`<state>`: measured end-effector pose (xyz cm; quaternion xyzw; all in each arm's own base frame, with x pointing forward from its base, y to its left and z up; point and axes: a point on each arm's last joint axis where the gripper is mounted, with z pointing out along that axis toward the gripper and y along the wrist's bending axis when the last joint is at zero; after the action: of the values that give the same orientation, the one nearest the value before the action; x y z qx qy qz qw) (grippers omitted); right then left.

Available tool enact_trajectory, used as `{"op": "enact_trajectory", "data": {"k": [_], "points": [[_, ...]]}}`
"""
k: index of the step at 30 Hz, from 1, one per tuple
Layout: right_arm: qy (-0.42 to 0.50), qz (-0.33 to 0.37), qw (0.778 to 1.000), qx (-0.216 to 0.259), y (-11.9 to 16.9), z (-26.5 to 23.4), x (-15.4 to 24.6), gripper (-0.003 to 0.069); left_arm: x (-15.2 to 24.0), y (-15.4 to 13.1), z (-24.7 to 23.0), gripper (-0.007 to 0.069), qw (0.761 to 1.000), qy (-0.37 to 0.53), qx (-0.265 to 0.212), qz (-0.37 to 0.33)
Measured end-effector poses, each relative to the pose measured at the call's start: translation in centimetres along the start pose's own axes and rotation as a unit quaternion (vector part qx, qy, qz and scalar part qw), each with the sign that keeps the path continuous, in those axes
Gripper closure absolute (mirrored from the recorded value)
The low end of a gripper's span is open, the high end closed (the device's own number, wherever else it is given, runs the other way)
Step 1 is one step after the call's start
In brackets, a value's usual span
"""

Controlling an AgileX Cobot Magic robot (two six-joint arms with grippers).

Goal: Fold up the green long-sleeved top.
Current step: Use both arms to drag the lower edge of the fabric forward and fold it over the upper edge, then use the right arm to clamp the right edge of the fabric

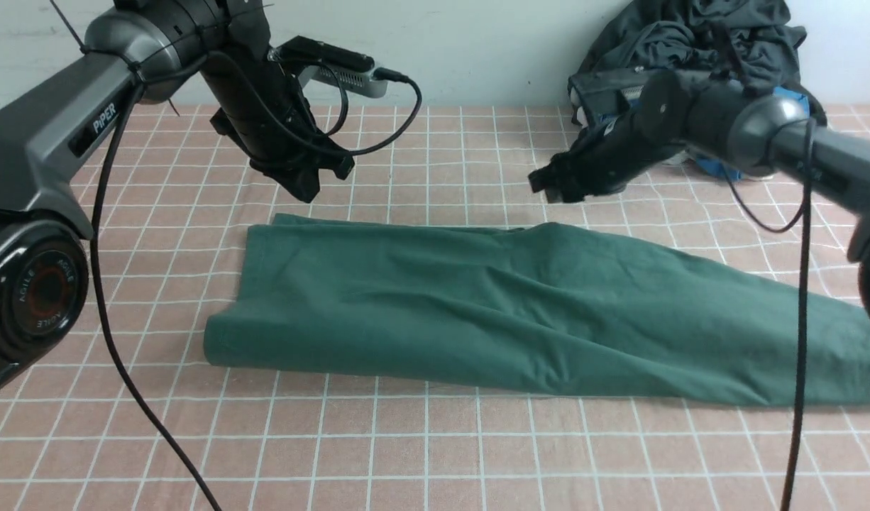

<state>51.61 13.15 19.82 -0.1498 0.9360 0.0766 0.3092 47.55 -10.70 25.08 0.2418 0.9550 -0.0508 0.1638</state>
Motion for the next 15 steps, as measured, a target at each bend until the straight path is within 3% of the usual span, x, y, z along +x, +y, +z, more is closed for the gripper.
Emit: {"op": "enact_trajectory", "data": {"k": [9,15], "points": [[0.052,-0.058,0.993,0.092,-2.2,-11.0,-3.0,0.0416,6.7,-4.3,3.5,0.0629,0.988,0.137,0.069,0.029],[0.075,-0.057,0.991,0.090,-1.8,-14.8,-1.1,0.0416,10.5,-5.8,6.5,0.0629,0.981,0.175,0.082,0.033]]}}
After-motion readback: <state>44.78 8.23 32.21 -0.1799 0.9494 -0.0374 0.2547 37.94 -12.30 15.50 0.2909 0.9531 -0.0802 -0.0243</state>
